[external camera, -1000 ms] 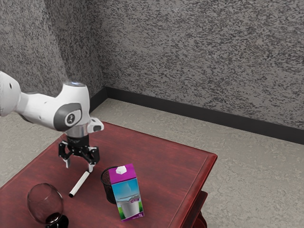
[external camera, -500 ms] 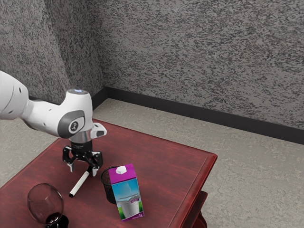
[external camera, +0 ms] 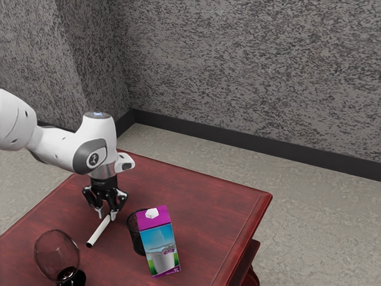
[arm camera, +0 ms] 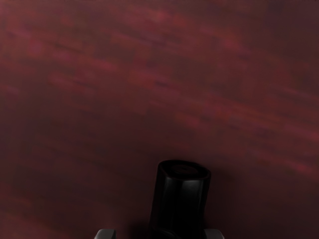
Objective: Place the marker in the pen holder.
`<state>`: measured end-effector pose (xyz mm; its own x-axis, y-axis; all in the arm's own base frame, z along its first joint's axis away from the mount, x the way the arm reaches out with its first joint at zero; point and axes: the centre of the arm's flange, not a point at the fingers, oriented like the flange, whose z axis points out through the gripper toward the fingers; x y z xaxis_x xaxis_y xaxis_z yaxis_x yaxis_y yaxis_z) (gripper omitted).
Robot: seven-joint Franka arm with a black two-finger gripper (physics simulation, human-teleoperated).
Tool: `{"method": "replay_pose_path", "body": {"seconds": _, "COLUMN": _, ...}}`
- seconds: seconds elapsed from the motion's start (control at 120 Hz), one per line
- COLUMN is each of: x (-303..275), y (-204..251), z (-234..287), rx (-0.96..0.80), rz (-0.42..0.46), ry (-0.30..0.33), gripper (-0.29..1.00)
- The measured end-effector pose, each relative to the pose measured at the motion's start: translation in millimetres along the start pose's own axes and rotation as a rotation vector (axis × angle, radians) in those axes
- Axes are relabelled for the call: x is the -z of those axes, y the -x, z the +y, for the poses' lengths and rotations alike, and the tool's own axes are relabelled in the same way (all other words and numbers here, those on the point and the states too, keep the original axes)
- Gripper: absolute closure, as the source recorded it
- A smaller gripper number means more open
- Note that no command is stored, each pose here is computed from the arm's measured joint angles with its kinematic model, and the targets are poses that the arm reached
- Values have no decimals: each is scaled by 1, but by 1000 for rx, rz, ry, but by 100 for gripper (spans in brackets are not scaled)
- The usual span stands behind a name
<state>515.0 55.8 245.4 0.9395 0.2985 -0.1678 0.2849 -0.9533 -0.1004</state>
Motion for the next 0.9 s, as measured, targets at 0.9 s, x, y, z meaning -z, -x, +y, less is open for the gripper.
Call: {"method": "replay_pose_path", "body": {"seconds": 0.9, "x": 91, "y": -3, "z": 16, "rx": -111, "rz": 259, "ry": -130, "gripper": 79}}
